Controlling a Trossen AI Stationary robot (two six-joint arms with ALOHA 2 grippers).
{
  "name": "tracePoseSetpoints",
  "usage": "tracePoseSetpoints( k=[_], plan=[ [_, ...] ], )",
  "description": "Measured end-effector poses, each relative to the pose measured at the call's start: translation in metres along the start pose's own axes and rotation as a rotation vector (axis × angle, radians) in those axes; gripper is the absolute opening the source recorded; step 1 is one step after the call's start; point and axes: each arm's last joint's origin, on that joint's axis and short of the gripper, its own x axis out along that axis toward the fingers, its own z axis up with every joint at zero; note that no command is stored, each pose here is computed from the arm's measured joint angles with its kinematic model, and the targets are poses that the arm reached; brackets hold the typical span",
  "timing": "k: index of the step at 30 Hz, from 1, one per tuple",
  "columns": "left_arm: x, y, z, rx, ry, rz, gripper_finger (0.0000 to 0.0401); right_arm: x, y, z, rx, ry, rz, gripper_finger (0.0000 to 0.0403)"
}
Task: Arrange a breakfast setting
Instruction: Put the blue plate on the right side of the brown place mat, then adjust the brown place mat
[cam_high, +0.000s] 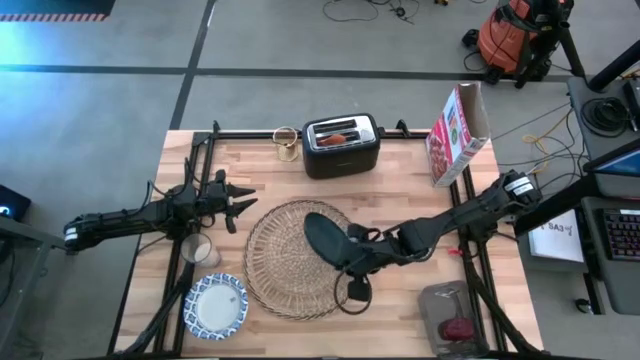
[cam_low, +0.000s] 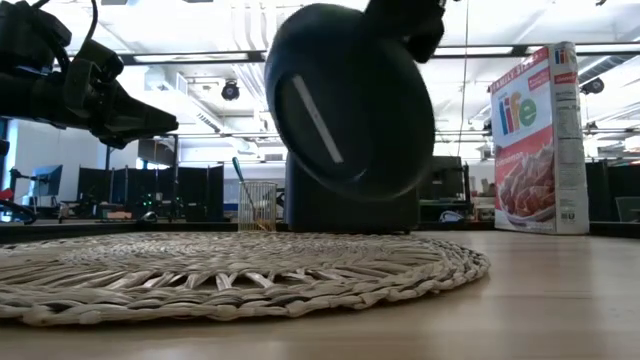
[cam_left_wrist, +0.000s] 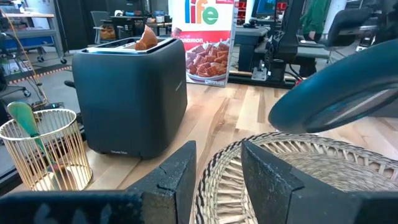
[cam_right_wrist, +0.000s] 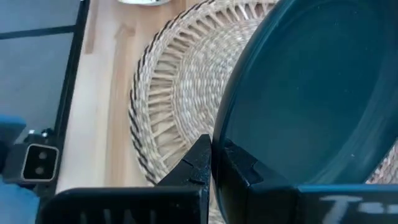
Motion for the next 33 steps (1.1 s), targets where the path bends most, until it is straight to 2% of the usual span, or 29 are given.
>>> tracePoseSetpoints(
  k=[13,20,29,33],
  plan=[
    [0.000,0.000,0.000,0.000,0.000,0.000,0.0112,0.065,0.001,-0.033,-0.032,0.233,0.055,0.0010],
    [0.000,0.000,0.000,0.000,0.000,0.000,0.0112,0.068,0.001,-0.035,-0.025,0.256,0.075,0.0018],
    [0.000,0.000,0.000,0.000,0.000,0.000,0.0112,0.067,0.001,-0.034,0.000,0.253,0.083,0.0084],
    [0.000,0.000,0.000,0.000,0.000,0.000,0.0112,0.061,0.006,-0.020,0.002,0.214,0.097,0.0105]
  ],
)
